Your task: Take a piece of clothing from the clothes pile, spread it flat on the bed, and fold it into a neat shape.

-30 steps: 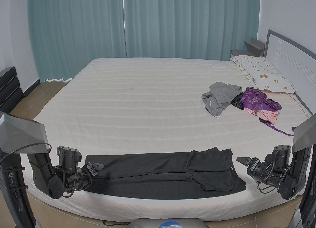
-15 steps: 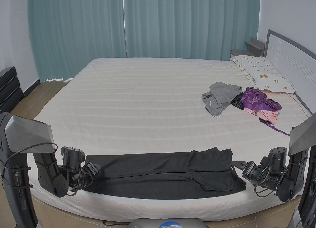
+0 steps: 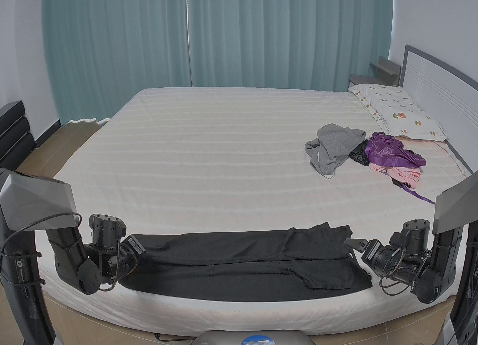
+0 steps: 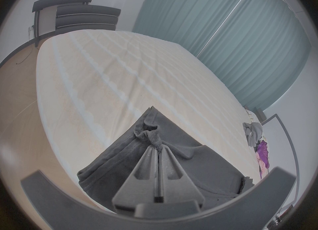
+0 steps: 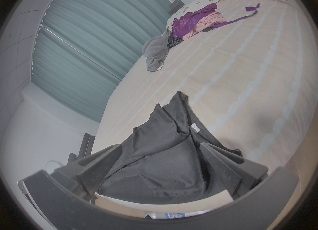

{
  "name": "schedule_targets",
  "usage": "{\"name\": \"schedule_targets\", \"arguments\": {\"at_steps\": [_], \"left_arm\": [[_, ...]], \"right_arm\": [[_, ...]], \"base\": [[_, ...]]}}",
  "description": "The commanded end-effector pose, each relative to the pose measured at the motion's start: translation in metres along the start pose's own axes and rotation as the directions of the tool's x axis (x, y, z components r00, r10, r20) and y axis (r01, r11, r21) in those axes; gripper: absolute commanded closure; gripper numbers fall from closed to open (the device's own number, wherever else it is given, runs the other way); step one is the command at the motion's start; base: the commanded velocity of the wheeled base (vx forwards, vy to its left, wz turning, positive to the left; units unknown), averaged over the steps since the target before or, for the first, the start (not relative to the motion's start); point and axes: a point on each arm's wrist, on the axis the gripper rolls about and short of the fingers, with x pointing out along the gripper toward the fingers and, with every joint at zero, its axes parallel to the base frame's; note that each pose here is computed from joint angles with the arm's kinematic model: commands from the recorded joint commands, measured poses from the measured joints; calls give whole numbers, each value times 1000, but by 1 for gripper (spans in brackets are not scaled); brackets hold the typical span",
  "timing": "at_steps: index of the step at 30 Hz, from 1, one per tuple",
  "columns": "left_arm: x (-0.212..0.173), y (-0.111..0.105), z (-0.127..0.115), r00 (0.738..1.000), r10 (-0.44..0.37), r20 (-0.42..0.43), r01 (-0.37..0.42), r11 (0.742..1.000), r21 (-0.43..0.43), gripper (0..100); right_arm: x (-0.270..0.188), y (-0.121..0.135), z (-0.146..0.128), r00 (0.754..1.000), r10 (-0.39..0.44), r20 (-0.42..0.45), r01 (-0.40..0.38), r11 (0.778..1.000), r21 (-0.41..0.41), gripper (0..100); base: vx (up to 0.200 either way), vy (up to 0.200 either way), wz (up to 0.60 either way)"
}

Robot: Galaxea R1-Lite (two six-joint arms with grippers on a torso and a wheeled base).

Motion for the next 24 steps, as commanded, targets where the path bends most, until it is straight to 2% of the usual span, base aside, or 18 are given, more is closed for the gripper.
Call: {"name": "schedule_targets", "arguments": {"at_steps": [1,3,10,24], "left_arm": [[-6,-7,8,999,-34,32,34,999,-9,100],[-8,-8,9,999,-38,34,39,999,-9,100],[-7,-6,11,999,-32,39,32,999,-18,100],[-7,-4,14,999,-27,46,28,999,-23,100]], "right_arm": [[14,5,2,1000,-7,-2,7,1000,-10,0],[26,5,1,999,-38,-27,38,999,-10,0],[58,9,4,992,-121,-27,121,992,-30,0],[84,20,5,981,-177,-74,173,984,-49,0]], "base": [[0,0,0],[0,0,0],[0,0,0],[0,0,0]]}}
